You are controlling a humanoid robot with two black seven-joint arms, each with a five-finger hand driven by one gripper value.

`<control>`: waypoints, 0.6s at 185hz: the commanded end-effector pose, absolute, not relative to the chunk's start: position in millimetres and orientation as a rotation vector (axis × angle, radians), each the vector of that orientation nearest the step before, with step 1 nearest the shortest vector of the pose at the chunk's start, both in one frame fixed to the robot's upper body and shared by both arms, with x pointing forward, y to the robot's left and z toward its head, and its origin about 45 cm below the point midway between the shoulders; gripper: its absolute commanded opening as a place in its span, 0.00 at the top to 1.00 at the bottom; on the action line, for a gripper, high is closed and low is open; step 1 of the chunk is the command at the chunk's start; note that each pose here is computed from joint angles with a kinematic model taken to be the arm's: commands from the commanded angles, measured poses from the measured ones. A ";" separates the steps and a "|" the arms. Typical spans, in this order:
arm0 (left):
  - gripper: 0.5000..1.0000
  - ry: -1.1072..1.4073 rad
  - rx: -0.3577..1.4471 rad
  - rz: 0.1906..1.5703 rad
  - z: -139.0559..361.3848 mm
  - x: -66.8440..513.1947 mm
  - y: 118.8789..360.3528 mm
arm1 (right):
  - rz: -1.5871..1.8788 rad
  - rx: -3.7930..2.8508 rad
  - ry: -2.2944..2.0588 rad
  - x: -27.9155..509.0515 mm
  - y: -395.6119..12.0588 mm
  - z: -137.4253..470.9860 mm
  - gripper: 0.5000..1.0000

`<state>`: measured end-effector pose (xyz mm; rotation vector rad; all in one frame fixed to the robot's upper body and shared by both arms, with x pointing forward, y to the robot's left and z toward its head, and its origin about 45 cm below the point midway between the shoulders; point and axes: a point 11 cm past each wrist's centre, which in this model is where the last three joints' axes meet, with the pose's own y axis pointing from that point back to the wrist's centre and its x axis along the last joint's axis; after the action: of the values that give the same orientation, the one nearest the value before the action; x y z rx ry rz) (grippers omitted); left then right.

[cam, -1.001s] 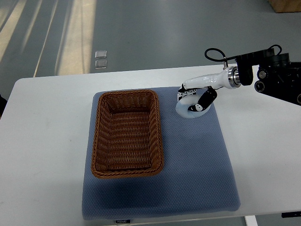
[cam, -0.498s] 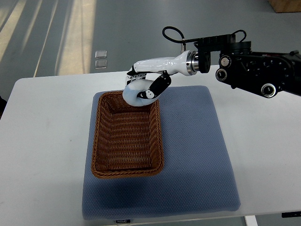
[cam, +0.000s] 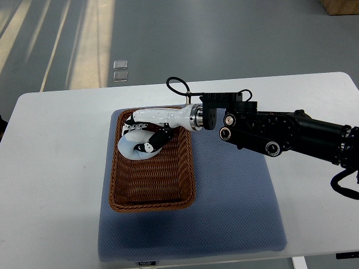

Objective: Place blue toy in brown basket
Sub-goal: 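Lift the toy with the right hand and lower it into the basket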

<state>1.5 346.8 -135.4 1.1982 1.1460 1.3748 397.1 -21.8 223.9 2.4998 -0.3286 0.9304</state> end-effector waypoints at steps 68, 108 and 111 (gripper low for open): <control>0.00 1.146 1.198 1.375 -135.4 1.5 346.8 | 0.893 2.500 -0.357 393.5 -25.4 208.7 0.53; 0.00 1.146 1.198 1.375 -135.4 1.5 346.8 | 0.889 2.501 -0.362 393.8 -26.3 208.2 0.38; 0.00 1.146 1.198 1.375 -135.4 1.5 346.8 | 0.888 2.503 -0.361 393.4 -25.9 208.4 0.37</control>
<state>1.5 346.8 -135.4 1.1980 1.1457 1.3749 393.2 -25.2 208.4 2.5019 -0.3588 0.8914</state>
